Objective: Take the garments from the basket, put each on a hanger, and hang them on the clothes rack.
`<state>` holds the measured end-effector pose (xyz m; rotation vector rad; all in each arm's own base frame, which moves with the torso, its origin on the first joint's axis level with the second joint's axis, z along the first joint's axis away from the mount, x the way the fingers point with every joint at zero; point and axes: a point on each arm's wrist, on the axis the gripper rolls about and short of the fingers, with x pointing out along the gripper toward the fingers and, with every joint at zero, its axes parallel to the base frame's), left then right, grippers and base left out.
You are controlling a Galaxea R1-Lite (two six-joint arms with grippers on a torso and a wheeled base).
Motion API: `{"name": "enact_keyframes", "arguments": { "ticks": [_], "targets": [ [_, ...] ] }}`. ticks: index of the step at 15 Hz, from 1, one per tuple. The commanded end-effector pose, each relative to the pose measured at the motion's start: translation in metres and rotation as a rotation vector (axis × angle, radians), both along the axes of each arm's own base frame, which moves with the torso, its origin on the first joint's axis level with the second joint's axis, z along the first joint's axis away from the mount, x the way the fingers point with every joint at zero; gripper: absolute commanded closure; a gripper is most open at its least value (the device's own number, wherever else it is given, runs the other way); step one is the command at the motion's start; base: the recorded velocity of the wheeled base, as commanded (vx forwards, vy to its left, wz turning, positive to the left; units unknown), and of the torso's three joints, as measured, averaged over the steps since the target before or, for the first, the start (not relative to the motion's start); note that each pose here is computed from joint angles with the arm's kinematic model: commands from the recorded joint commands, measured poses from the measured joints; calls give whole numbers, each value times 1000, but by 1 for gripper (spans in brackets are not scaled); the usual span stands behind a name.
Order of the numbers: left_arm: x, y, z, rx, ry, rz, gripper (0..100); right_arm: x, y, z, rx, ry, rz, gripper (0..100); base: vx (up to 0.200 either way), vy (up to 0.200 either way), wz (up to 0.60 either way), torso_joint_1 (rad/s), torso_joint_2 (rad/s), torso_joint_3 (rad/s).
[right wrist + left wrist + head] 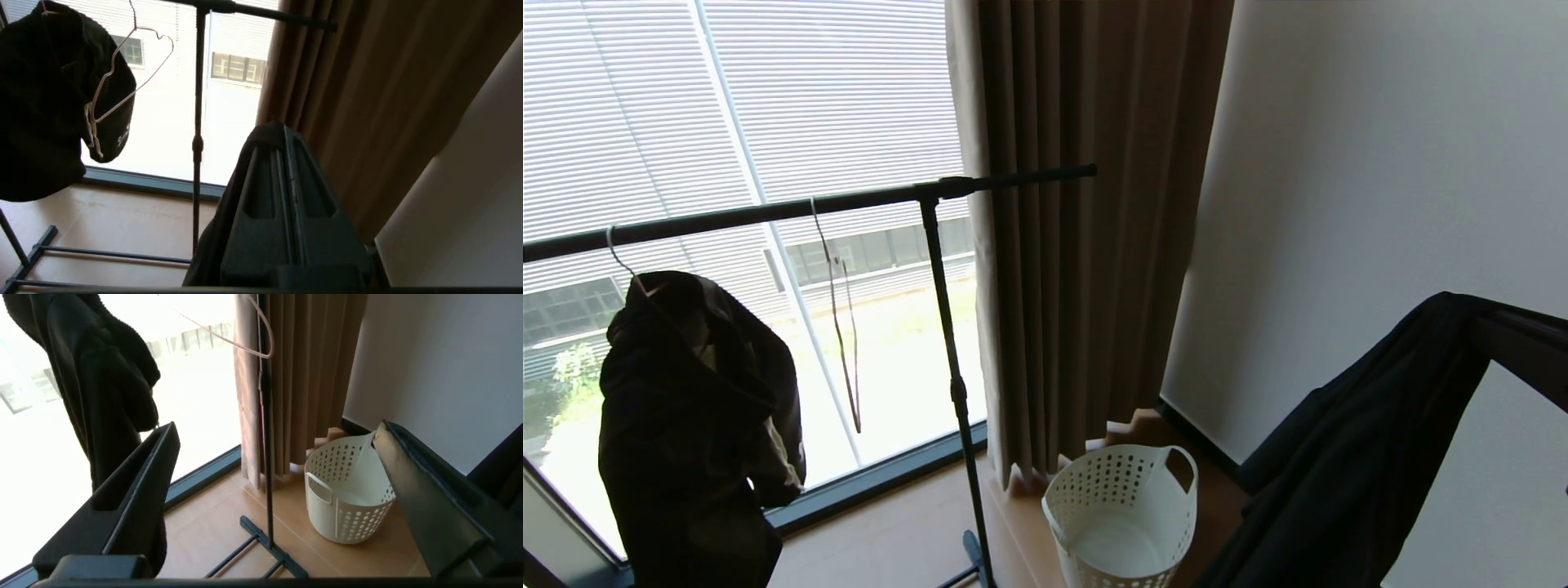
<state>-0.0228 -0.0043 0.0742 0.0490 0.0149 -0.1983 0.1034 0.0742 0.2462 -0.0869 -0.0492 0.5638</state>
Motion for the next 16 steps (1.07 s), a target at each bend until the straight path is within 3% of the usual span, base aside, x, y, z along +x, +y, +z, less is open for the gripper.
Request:
{"name": "enact_keyframes", "arguments": {
  "ticks": [1, 9, 13, 16],
  "targets": [
    [0, 0, 0, 0, 2, 0, 0, 0, 0, -1, -3, 3, 1, 100, 0, 0, 600, 7, -7, 2],
    [0, 0, 0, 1, 1, 0, 0, 0, 0, -2, -5, 8, 2, 100, 0, 0, 600, 4, 1, 2],
    [0, 0, 0, 0, 2, 0, 0, 1, 1, -2, -5, 8, 1, 100, 0, 0, 0, 0, 0, 0],
    [0, 0, 0, -3, 2, 2, 0, 1, 1, -2, -5, 8, 2, 100, -200, 0, 0, 1, 1, 4]
  ]
}}
